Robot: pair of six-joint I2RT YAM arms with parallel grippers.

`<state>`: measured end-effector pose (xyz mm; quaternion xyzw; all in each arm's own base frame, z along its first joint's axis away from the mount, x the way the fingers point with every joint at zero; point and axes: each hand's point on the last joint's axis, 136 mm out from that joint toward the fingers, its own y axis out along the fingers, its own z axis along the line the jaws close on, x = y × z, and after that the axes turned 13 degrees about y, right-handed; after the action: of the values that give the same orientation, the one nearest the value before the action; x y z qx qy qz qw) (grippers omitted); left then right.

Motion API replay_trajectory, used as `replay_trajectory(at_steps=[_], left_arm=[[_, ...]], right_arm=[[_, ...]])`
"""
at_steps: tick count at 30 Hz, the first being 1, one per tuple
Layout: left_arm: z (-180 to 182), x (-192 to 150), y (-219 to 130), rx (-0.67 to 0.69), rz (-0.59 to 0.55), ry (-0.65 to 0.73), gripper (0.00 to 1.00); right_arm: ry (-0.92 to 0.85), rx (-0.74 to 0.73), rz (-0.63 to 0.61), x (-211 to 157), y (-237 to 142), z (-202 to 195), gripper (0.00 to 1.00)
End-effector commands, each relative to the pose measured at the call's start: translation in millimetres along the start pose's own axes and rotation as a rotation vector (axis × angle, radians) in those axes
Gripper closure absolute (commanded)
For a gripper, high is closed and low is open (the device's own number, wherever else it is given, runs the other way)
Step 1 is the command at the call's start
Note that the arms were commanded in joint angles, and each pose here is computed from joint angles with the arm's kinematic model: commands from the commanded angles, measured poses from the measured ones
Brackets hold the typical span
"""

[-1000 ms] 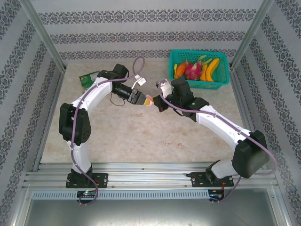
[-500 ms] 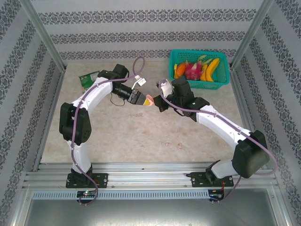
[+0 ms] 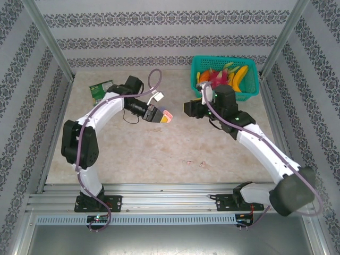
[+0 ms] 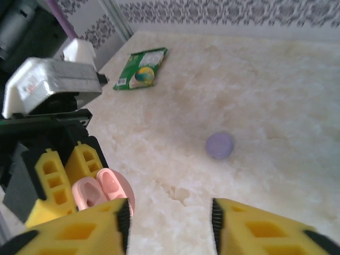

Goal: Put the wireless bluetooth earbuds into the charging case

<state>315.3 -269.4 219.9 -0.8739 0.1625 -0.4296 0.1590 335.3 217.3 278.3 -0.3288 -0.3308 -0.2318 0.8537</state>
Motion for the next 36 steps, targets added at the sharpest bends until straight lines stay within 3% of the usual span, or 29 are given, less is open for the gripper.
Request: replay_trajectory(at_steps=[1,4,12,16,24,36], left_arm=[[-5,22,-13,0.138,-0.080,0.155,1.00],[-2,33,-24,0.256,-0.159,0.212,1.00],[8,38,-41,0.592,-0.429,0.415,1.00],[11,30,-37,0.682,-0.524,0.468,1.00],[23,27,-54,0.839,-0.677,0.396,1.00],[16,38,-80,0.918,-0.819,0.384,1.00]], right_arm=[[0.111,-0.079,0.012,-14,-16,-14,0.45],[0.224,-0.201,0.038,-35,-24,-38,0.37],[0.481,-0.432,0.158,-113,-20,-80,0.35],[0.452,-0.534,0.259,-154,-10,-89,0.35],[0.354,-0.583,0.440,-228,1,-78,0.35],[0.333,-0.606,0.532,-288,11,-59,0.35]])
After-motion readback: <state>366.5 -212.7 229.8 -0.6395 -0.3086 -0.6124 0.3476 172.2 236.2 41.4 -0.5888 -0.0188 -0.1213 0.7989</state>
